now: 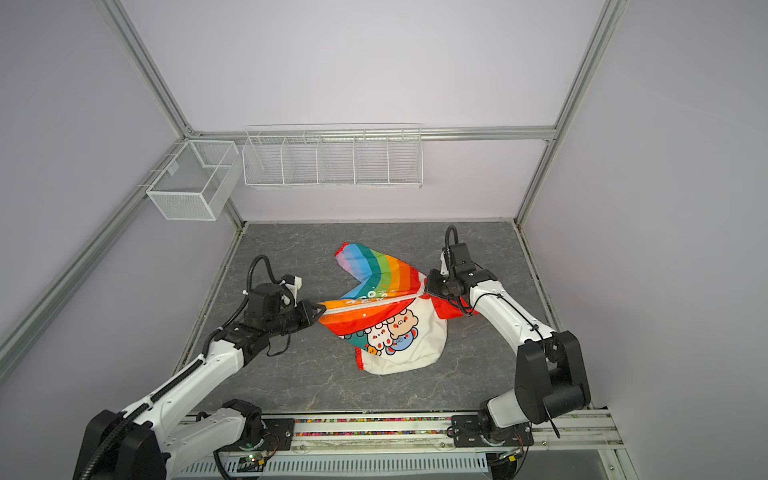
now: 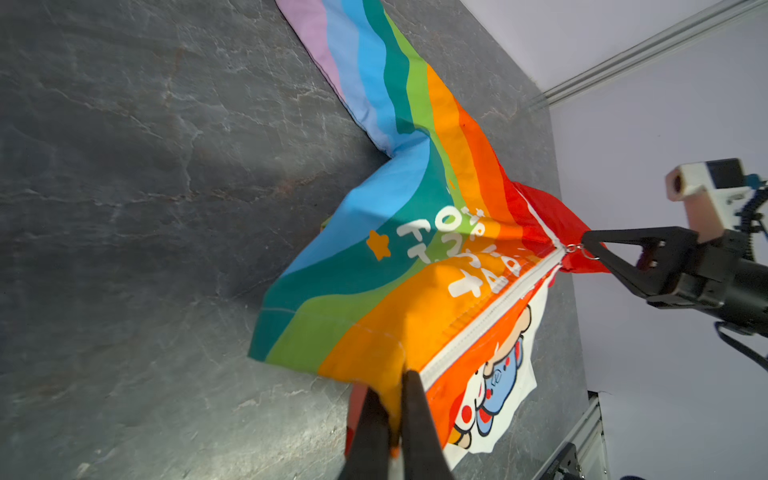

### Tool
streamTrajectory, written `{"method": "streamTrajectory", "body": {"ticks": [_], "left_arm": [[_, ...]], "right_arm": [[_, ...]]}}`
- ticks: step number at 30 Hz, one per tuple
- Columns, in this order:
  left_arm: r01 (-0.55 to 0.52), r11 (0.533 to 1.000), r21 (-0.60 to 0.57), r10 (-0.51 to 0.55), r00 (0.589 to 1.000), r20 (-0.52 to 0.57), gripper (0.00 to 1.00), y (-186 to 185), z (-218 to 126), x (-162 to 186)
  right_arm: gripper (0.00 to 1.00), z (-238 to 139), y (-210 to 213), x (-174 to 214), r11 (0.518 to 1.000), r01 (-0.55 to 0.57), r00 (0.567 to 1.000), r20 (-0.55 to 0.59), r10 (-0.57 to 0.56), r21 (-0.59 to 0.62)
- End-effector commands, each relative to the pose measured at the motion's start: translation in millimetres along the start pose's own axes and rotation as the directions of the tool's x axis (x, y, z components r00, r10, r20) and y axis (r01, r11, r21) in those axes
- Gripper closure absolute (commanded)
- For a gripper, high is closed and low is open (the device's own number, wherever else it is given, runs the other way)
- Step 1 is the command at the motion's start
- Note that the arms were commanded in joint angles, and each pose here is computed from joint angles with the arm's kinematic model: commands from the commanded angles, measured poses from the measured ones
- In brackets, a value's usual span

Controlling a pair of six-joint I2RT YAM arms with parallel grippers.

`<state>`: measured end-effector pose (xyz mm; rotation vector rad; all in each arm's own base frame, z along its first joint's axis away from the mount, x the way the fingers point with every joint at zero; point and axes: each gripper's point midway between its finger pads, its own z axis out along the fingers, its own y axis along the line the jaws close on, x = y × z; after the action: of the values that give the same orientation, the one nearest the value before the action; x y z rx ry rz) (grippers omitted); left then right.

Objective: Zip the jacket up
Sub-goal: 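Continue pulling the slider with the right gripper toward the red hood, then open both grippers and release the jacket onto the table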

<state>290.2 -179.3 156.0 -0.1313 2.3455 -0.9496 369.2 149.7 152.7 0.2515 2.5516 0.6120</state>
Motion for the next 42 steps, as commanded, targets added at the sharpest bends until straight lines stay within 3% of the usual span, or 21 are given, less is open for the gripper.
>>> {"method": "streamTrajectory", "body": {"ticks": [1, 11, 14, 17, 21, 31, 42], "left_arm": [[-0.098, 0.995, -0.014, 0.099, 0.991, 0.092, 1.0, -26, -4, -55], [-0.252, 0.967, 0.023, 0.24, 0.943, 0.232, 1.0, -120, -14, -220], [-0.295, 0.953, 0.062, 0.266, 0.921, 0.285, 1.0, -150, -29, -243], [-0.301, 0.95, 0.078, 0.263, 0.913, 0.312, 1.0, -158, -39, -245], [-0.255, 0.962, 0.099, 0.217, 0.932, 0.29, 1.0, -133, -29, -212], [0.008, 0.998, 0.066, -0.017, 0.99, 0.138, 1.0, -6, 21, -65], [0.134, 0.991, 0.016, -0.135, 0.989, 0.064, 1.0, 51, 19, 24]], "right_arm": [[0.93, -17, 22, -44, 0.996, 0.034, 0.997, 0.068, -0.029, -0.076], [0.93, -92, 73, -193, 0.938, 0.091, 0.949, 0.315, 0.02, -0.334], [0.93, -121, 84, -214, 0.919, 0.147, 0.918, 0.396, 0.011, -0.366], [0.93, -136, 92, -216, 0.904, 0.21, 0.897, 0.442, -0.026, -0.373], [0.93, -120, 80, -192, 0.906, 0.208, 0.914, 0.403, -0.047, -0.368], [0.93, -19, -3, -51, 0.954, 0.041, 0.99, 0.142, 0.002, -0.298], [0.93, 25, -62, 78, 0.99, -0.037, 0.992, -0.127, 0.02, -0.133]]}}
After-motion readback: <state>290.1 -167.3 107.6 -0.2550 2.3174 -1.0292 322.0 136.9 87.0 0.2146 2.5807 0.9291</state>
